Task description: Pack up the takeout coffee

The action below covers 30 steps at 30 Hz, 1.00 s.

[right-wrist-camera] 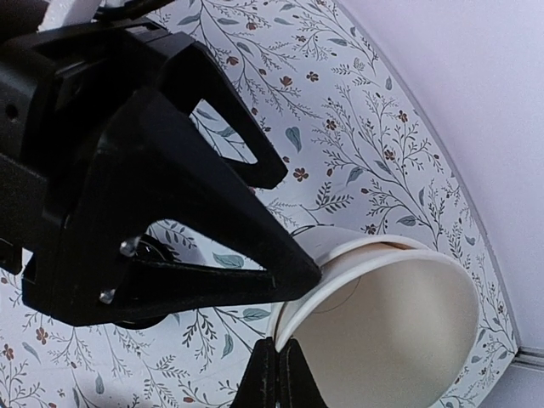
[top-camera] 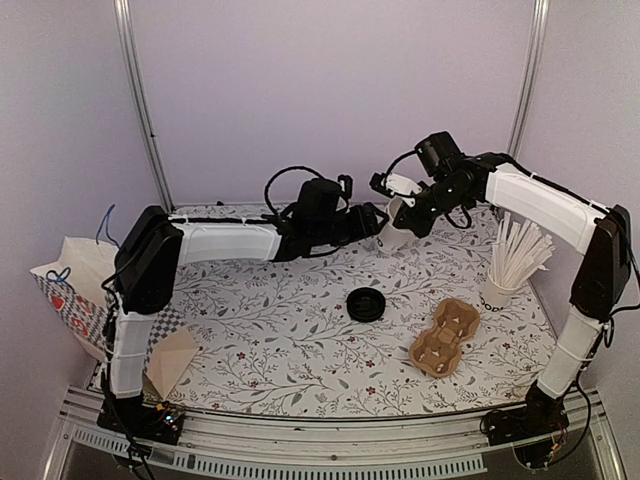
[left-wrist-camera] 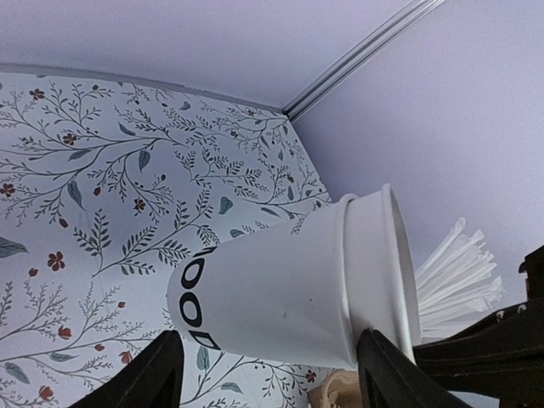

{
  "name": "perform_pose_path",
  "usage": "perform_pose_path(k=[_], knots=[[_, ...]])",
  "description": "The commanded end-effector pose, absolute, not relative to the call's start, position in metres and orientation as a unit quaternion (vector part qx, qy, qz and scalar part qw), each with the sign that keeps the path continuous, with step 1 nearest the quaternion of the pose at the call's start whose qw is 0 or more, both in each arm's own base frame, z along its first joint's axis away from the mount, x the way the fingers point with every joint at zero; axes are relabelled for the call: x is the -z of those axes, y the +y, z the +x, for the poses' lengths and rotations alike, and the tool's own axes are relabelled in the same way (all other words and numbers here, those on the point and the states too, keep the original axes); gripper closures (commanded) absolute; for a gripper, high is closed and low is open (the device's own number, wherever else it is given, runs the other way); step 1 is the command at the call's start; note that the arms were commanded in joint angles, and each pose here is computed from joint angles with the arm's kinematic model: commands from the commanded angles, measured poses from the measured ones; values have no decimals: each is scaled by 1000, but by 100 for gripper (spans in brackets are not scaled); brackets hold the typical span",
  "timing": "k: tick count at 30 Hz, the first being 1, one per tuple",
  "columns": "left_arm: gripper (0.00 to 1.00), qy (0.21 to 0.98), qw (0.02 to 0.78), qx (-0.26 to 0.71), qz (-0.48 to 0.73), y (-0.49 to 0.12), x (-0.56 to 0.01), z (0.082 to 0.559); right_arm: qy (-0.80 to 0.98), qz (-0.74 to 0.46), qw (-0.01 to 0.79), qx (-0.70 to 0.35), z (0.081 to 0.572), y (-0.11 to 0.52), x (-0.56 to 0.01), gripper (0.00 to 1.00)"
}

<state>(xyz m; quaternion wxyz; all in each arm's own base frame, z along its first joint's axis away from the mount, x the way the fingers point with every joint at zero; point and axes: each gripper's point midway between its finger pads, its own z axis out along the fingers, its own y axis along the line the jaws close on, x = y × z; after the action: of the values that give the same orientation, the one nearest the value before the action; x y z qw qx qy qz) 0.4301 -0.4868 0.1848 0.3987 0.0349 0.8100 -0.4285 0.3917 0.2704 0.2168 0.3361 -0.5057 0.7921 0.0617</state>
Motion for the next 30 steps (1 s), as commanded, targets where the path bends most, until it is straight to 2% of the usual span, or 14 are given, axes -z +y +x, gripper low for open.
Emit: perform_pose_path(k=[1,10,22,24,28,30], knots=[[28,857,371,357,19,-464,-127,443,753,-514,401,-89,381,289,-274,100],[29,855,380,352,22,-463,-123,450,772,-497,388,-78,392,275,-271,100],[28,818,432,377,45,-450,-178,442,774,-493,391,-66,390,265,-282,100],[25,821,430,370,63,-448,-178,441,776,-495,385,-65,386,262,-281,100],[13,851,392,332,108,-443,-157,454,779,-493,383,-58,374,252,-282,100],[1,863,375,312,128,-438,-142,462,777,-496,383,-57,366,247,-282,100]])
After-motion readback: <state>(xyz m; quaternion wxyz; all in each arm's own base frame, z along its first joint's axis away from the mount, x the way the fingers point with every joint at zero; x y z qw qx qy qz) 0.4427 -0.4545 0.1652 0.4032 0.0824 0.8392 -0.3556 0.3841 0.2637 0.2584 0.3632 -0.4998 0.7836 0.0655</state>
